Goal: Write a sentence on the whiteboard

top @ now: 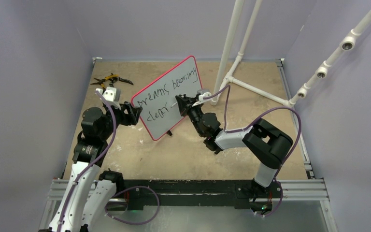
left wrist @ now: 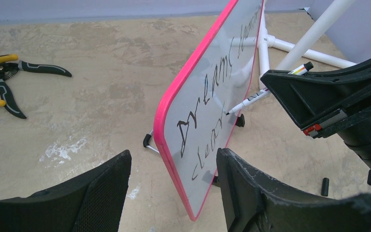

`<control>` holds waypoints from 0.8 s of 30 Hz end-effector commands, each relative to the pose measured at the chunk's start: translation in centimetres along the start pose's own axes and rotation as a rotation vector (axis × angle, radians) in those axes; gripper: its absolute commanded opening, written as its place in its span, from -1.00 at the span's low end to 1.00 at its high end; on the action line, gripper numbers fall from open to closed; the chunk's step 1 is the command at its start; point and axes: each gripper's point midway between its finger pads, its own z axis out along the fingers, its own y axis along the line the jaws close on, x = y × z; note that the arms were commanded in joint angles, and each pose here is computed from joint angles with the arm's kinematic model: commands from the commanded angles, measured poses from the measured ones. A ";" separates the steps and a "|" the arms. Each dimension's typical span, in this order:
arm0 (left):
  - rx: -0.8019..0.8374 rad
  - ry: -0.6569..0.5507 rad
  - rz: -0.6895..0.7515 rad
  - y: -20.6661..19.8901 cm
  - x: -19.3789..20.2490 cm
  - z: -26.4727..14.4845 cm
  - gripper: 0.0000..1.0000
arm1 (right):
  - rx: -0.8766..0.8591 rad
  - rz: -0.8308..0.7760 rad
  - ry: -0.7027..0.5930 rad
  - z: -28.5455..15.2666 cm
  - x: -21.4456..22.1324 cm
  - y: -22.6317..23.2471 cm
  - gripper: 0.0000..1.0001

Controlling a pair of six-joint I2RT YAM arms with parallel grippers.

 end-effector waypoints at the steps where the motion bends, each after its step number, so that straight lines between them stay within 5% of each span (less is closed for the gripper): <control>1: 0.000 -0.036 0.028 0.1 -0.6 0.0 0.28 | 0.002 0.031 -0.094 0.4 -3.1 0.5 -1.00; 9: -0.014 -0.047 0.047 0.3 -0.8 -0.4 0.28 | -0.039 0.021 -0.019 -3.0 -4.6 0.5 -1.00; 14: 0.014 -0.063 0.066 -0.6 -2.7 -0.9 0.25 | -0.037 -0.016 0.143 -5.9 -4.7 -0.3 -1.00; 19: 0.136 -0.069 0.037 -3.4 -5.6 -0.9 0.22 | -0.056 0.003 0.307 -8.7 -3.8 -1.7 -1.00; 24: 0.245 -0.088 0.014 -6.2 -7.7 -0.7 0.20 | 0.073 -0.003 0.328 -11.4 -5.1 -4.5 -1.00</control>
